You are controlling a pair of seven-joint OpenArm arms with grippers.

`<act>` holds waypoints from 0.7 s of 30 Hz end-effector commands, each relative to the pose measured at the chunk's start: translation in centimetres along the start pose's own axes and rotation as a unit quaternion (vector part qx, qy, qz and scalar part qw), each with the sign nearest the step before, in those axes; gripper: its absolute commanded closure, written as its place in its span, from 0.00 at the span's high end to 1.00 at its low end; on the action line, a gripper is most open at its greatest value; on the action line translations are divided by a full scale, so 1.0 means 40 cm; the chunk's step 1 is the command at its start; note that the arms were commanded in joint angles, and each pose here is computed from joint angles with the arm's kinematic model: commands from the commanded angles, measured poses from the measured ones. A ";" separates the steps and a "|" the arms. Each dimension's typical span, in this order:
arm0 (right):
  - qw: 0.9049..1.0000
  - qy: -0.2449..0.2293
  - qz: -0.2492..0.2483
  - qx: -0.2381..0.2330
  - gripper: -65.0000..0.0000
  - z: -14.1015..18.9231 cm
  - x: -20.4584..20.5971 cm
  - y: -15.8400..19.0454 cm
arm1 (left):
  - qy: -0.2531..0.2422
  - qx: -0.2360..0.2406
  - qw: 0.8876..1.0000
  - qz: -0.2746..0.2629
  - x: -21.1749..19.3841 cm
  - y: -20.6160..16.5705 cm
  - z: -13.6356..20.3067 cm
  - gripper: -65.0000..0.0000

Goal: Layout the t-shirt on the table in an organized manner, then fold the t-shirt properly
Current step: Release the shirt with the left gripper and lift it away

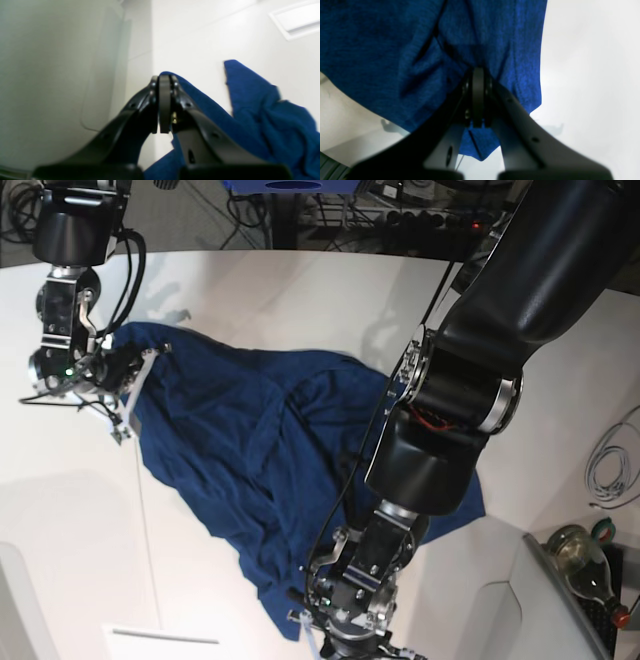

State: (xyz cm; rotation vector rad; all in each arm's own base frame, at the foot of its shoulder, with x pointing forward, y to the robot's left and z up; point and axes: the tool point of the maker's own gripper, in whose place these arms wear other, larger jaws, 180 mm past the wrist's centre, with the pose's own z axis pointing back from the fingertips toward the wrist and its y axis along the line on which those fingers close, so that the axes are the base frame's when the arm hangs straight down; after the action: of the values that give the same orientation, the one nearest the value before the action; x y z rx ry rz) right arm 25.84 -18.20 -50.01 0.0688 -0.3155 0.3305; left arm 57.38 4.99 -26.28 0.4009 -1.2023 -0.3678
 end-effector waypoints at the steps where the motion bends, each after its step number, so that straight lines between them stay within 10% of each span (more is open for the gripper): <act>1: 0.999 0.031 0.006 -0.014 0.00 0.002 -0.032 -0.016 | -0.044 0.024 0.999 0.000 0.103 0.051 -0.006 0.00; 8: 0.999 0.032 0.006 -0.012 0.00 0.000 -0.035 -0.012 | -0.067 0.011 0.997 -0.025 0.078 0.029 -0.031 0.06; 12: 0.999 0.032 0.006 -0.010 0.00 -0.001 -0.036 -0.008 | -0.057 0.003 0.998 -0.028 0.044 0.013 -0.034 0.71; 14: 0.999 0.032 0.006 -0.010 0.00 -0.001 -0.036 -0.008 | -0.053 0.001 0.998 -0.023 0.033 0.009 -0.033 0.86; 21: 0.999 0.033 0.006 -0.011 0.00 0.000 -0.037 -0.010 | -0.041 0.037 0.996 0.069 -0.079 0.154 0.019 0.47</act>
State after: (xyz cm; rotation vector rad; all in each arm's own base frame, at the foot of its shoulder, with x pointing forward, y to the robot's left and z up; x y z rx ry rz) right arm 25.75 -18.05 -50.05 0.0739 -0.3191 0.3282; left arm 55.50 10.97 -26.87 0.3448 -1.2928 -0.2391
